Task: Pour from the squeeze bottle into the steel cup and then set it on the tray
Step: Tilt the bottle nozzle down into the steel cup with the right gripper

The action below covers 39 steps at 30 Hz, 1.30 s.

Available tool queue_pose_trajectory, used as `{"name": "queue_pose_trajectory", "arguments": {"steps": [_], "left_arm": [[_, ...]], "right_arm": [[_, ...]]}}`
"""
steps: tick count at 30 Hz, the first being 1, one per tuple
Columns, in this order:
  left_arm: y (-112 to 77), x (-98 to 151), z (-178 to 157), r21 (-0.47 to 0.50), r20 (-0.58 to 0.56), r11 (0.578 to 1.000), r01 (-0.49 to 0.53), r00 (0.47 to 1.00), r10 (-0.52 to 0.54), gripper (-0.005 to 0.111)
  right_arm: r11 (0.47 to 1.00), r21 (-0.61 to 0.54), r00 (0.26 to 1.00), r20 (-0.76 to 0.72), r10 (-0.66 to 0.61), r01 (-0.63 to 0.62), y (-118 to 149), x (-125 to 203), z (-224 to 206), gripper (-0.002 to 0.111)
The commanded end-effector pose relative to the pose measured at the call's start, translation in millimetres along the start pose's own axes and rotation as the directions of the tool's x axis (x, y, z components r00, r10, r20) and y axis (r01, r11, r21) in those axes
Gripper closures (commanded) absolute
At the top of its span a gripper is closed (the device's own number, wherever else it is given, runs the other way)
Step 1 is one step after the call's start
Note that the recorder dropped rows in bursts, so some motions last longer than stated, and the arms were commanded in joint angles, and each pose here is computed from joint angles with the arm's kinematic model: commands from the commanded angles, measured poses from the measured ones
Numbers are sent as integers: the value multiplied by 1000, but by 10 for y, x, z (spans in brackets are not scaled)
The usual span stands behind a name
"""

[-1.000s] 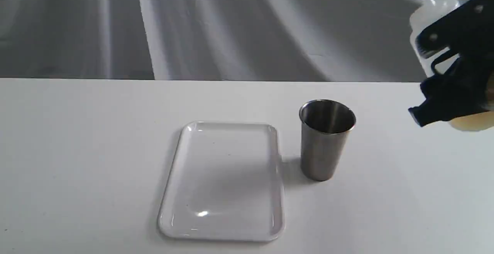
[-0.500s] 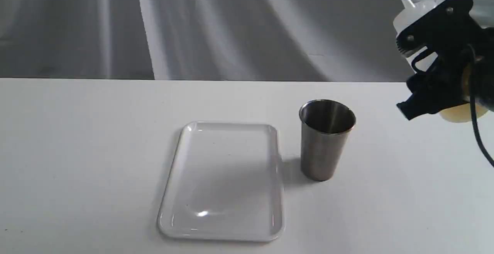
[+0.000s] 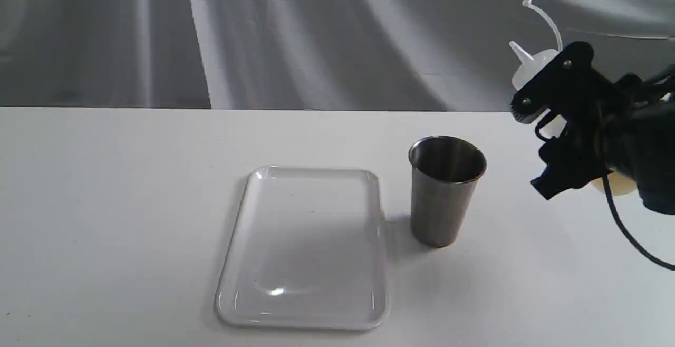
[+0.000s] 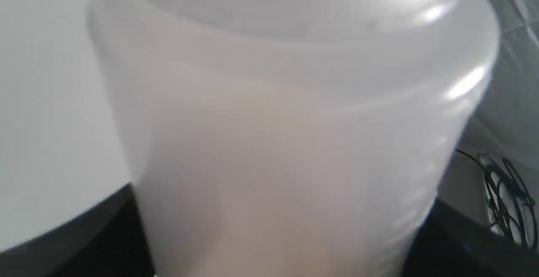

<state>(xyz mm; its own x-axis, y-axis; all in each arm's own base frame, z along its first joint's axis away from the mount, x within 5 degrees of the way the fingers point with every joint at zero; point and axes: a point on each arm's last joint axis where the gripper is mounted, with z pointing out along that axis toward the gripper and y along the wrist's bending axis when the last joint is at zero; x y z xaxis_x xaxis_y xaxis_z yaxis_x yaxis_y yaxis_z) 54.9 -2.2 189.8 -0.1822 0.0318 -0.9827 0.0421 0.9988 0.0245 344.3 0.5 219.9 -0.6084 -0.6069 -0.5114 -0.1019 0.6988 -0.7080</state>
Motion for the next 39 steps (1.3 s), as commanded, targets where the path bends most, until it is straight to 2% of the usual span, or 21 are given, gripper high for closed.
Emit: {"name": "queue_pose_trajectory", "arguments": {"steps": [1, 5, 10, 18, 23, 33, 37, 39], "left_arm": [[-3, 6, 2, 5, 6, 1000, 5, 1000, -5, 107], [-3, 6, 2, 5, 6, 1000, 5, 1000, -5, 107], [-3, 6, 2, 5, 6, 1000, 3, 1000, -3, 107], [-3, 6, 2, 5, 6, 1000, 3, 1000, -3, 107], [-3, 6, 2, 5, 6, 1000, 5, 1000, -5, 107], [-3, 6, 2, 5, 6, 1000, 5, 1000, -5, 107], [-3, 6, 2, 5, 6, 1000, 3, 1000, -3, 107], [-3, 6, 2, 5, 6, 1000, 3, 1000, -3, 107]], "right_arm": [[997, 77, 1000, -8, -20, 21, -93, -14, -11, 108], [989, 135, 998, -49, -49, 56, -135, 21, -2, 108], [963, 118, 968, -92, -234, 244, -91, 49, 50, 108], [915, 131, 922, -112, -370, 383, -122, -52, 119, 108], [862, 123, 869, -129, -477, 492, -137, -66, 118, 108], [794, 118, 802, -141, -581, 596, -24, -156, 128, 108], [720, 135, 731, -200, -653, 680, 9, -235, 173, 108], [711, 128, 720, -194, -666, 692, 32, -244, 175, 108]]}}
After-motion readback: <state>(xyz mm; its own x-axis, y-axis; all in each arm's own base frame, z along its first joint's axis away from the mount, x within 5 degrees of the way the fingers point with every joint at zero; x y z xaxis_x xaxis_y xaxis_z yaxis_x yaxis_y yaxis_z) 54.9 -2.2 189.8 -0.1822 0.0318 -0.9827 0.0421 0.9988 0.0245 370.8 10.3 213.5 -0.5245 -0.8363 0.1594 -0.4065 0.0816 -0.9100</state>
